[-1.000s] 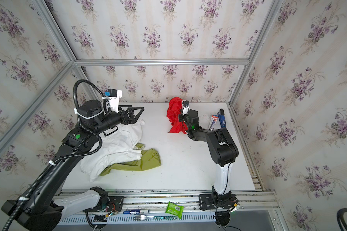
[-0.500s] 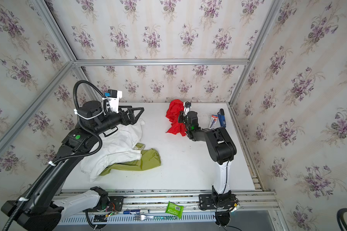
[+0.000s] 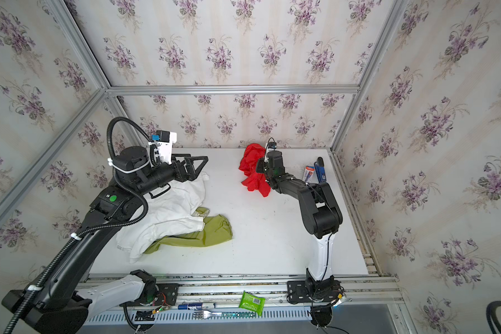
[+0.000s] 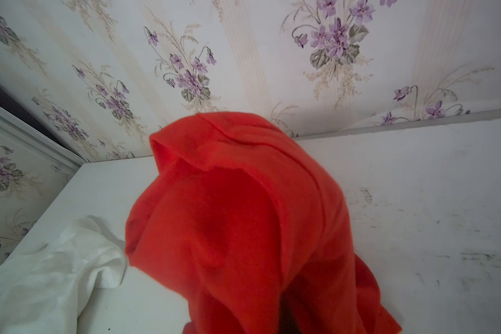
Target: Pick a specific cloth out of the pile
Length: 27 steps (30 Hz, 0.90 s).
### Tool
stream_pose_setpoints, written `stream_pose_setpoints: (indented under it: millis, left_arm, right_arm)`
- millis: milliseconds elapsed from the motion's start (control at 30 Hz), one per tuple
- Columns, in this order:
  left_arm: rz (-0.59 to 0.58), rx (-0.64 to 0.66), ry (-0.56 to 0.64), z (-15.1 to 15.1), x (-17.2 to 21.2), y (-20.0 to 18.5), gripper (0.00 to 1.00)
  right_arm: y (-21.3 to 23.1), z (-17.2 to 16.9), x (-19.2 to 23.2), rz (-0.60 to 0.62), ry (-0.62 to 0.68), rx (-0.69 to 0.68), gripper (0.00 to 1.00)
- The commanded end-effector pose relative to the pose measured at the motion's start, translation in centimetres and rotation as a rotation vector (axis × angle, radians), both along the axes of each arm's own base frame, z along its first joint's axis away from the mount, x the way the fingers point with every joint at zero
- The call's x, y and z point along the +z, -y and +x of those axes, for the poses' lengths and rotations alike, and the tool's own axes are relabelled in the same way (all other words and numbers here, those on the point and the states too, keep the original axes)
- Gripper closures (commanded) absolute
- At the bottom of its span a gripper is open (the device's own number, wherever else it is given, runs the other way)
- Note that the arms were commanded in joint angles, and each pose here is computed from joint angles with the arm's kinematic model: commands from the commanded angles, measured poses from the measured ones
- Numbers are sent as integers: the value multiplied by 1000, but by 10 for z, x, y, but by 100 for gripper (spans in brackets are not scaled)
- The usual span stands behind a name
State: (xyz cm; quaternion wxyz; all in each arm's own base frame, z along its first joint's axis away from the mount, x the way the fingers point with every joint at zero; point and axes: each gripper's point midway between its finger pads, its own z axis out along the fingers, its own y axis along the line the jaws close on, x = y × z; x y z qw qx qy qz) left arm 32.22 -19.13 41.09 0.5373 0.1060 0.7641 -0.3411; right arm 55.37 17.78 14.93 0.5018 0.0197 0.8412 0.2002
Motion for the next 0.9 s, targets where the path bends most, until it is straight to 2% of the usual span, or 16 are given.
stream_pose_setpoints:
  millis: [0,200,500,633,867]
  left_arm:
    - [-7,-6,34,0,7,1,0]
    - [-7,-9,33,-1,6,0,0]
    - [-9,3,36,-8,3,-4,0]
    - [-10,3,33,-9,1,-5,0]
    - [-8,5,30,-9,-1,-5,0]
  right_arm:
    - [3,-14,-10,-41,-174,14,88]
    - [-1,-15,-7,-101,-242,62,80]
    - [-10,-7,-27,-165,-329,152,68]
    - [-15,-7,-39,-177,-388,190,59]
    - [-16,-6,-51,-185,-402,198,38]
